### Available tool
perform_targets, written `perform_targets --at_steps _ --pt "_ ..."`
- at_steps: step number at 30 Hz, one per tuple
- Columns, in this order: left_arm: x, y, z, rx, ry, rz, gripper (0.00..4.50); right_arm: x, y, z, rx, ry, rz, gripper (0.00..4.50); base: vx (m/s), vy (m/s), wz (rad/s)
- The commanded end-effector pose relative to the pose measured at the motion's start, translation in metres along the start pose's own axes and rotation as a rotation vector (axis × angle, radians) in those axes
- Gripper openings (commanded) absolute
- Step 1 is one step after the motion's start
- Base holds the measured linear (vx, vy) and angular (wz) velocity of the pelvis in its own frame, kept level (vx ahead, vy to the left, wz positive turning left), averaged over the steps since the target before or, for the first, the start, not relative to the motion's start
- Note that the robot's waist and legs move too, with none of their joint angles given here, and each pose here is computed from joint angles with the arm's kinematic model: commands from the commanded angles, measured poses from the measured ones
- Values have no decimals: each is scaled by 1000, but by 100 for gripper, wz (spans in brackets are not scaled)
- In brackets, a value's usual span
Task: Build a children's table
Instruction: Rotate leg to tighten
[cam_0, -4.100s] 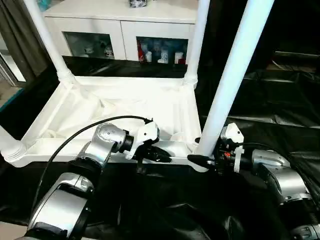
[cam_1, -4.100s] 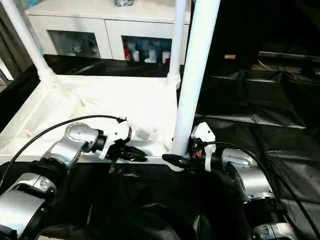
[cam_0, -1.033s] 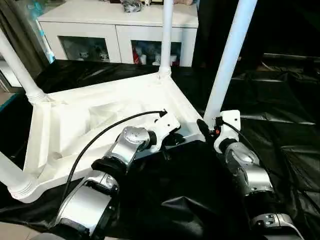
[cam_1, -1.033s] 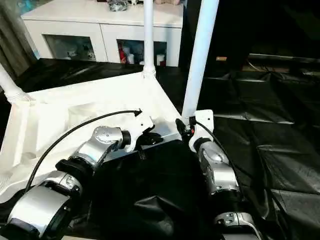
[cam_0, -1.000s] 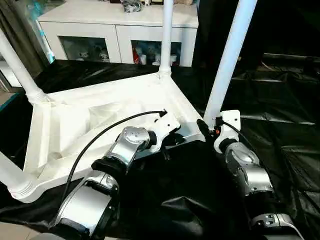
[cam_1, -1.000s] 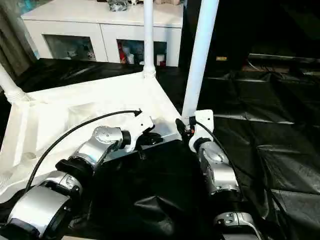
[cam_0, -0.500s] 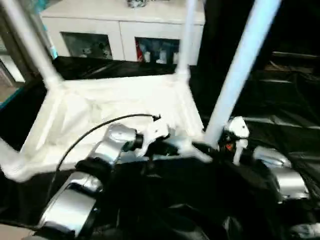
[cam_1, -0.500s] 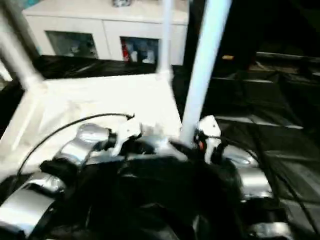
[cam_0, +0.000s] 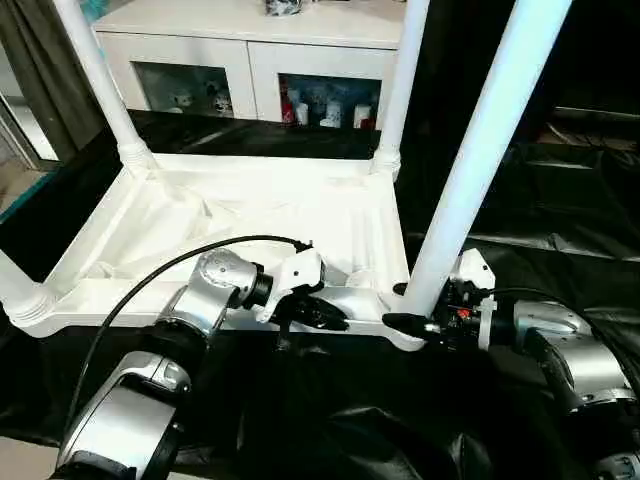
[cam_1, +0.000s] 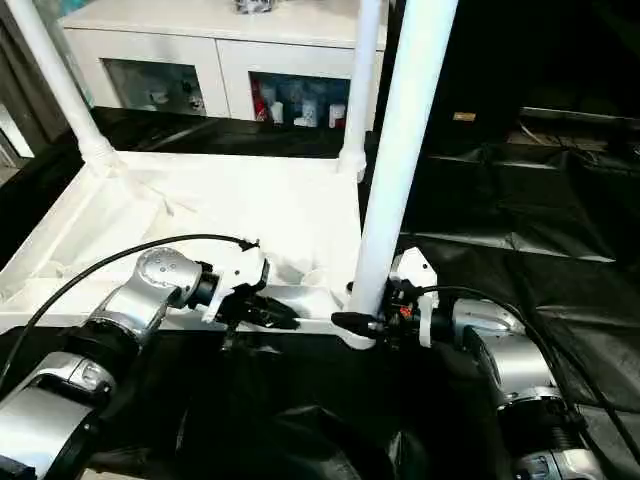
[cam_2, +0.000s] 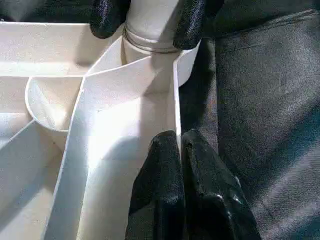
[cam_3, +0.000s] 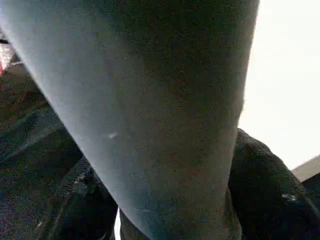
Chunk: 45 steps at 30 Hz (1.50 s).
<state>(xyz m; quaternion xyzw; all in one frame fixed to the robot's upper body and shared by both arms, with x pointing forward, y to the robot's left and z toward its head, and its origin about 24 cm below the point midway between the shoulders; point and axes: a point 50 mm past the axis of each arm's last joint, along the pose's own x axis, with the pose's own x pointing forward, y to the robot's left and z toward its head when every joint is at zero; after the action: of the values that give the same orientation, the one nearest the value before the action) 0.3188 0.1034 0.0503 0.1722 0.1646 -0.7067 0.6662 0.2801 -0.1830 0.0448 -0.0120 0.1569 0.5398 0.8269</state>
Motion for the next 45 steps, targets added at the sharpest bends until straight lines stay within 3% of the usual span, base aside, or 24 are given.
perform_targets --at_steps 1,9,12,13,16,21,23,24,25,28,30,35,36,37,38,39,45 --pt "2 -2 4 2 -55 -21 0 2 1 3 17 -15 25 257 0 0 0" --pt "10 6 12 -9 -87 73 0 11 8 -5 87 -62 -14 241 0 0 0" --pt "18 13 15 -22 -80 172 0 20 3 -12 121 -82 -158 241 0 0 0" --pt "29 20 18 -48 -77 271 0 33 -2 -23 165 -70 -335 241 0 0 0" --pt "48 23 26 -73 -84 347 0 49 -7 -32 223 -50 -540 240 0 0 0" --pt "64 22 32 -82 -87 375 0 61 -11 -34 259 -37 -678 239 0 0 0" --pt "80 18 37 -67 -83 360 0 84 -10 -27 264 -28 -692 239 0 0 0" --pt "82 17 38 -64 -84 356 0 88 -9 -25 257 -29 -676 294 0 0 0" --pt "84 17 38 -63 -85 357 0 94 -7 -20 202 -20 -655 294 0 0 0" --pt "84 17 38 -58 -84 357 0 97 -5 -18 153 -8 -621 324 0 0 0" --pt "81 17 37 -46 -82 355 0 92 -7 -17 129 -20 -623 346 0 0 0" --pt "69 18 30 -23 -78 326 0 65 -8 -13 107 -93 -479 346 0 0 0" --pt "66 18 29 -20 -74 321 0 56 -8 -13 83 -90 -452 346 0 0 0" --pt "59 17 25 -4 -66 296 0 25 -12 -15 32 -60 -399 346 0 0 0" --pt "59 17 24 -4 -66 295 0 24 -12 -15 30 -59 -398 346 0 0 0" --pt "55 17 22 2 -64 278 0 4 -13 -16 -5 -32 -370 346 0 0 0" --pt "41 15 15 19 -47 223 0 -48 -14 -11 -41 23 -285 346 0 0 0"
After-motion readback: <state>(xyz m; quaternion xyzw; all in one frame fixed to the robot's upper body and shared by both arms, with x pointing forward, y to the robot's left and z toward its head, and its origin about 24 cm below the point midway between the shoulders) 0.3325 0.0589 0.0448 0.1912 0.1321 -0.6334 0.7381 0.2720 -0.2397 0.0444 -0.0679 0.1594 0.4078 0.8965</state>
